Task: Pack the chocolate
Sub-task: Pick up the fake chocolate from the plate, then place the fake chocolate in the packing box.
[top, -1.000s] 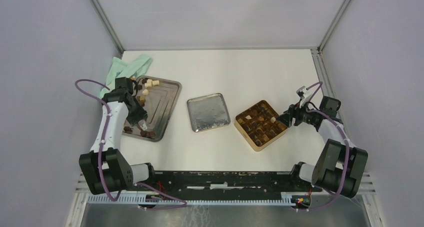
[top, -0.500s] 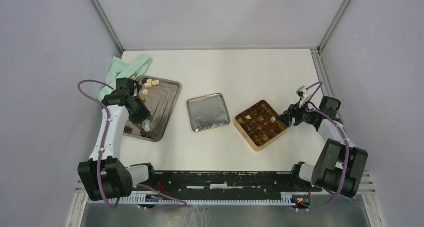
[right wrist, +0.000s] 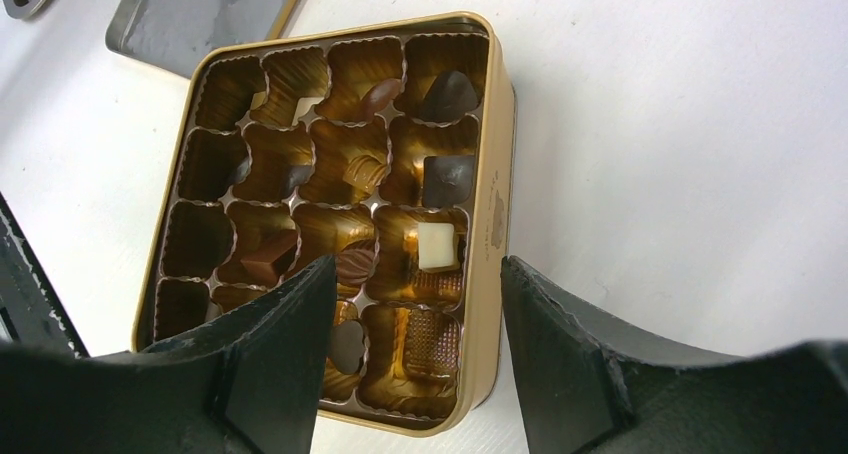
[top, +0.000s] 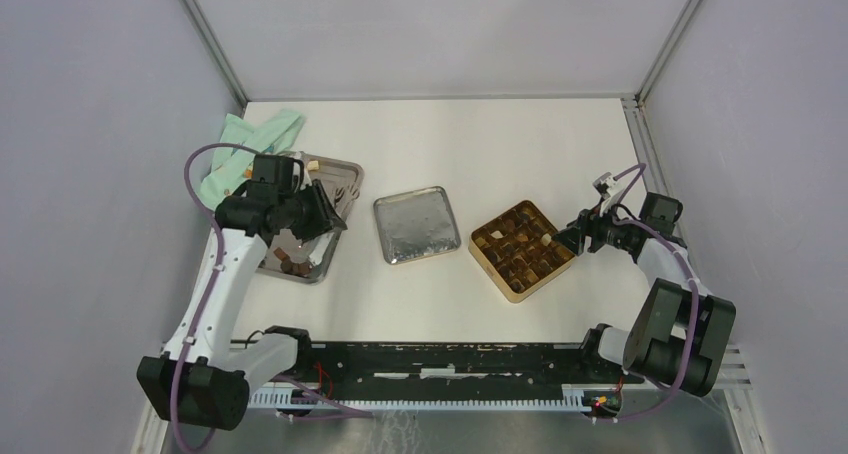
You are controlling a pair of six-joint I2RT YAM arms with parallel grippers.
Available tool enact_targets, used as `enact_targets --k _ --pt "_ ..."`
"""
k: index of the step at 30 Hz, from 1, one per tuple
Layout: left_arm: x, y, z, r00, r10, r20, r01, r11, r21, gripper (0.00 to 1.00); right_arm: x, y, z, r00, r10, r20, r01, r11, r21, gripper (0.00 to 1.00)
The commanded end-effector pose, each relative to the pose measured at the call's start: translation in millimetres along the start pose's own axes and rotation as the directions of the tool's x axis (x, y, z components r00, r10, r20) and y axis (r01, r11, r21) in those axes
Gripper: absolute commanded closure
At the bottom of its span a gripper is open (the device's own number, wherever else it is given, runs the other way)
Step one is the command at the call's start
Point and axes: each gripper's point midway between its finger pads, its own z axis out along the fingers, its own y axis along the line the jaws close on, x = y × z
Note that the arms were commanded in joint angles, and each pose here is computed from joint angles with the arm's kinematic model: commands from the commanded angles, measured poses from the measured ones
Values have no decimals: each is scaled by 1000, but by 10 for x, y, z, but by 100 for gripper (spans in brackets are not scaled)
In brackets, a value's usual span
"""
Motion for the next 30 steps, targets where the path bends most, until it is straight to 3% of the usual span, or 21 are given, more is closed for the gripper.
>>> enact_targets --k 1,8,15,20,30 --pt "-97 -645 -222 993 72 96 -96 959 268 98 -265 -5 -75 997 -68 45 68 998 2 33" --pt "117 -1365 -329 974 182 136 -226 823 521 98 -455 -88 -214 997 -43 63 40 998 50 33" --pt "507 -2107 -370 935 330 132 -326 646 690 98 -454 -395 -379 995 47 89 -65 977 203 33" --pt "1010 -2605 -266 857 503 113 -409 529 744 98 -314 -650 -566 978 148 149 -190 928 321 33" --pt "1713 -3018 213 693 718 66 -523 438 731 98 -109 -777 -702 952 228 204 -290 885 366 33"
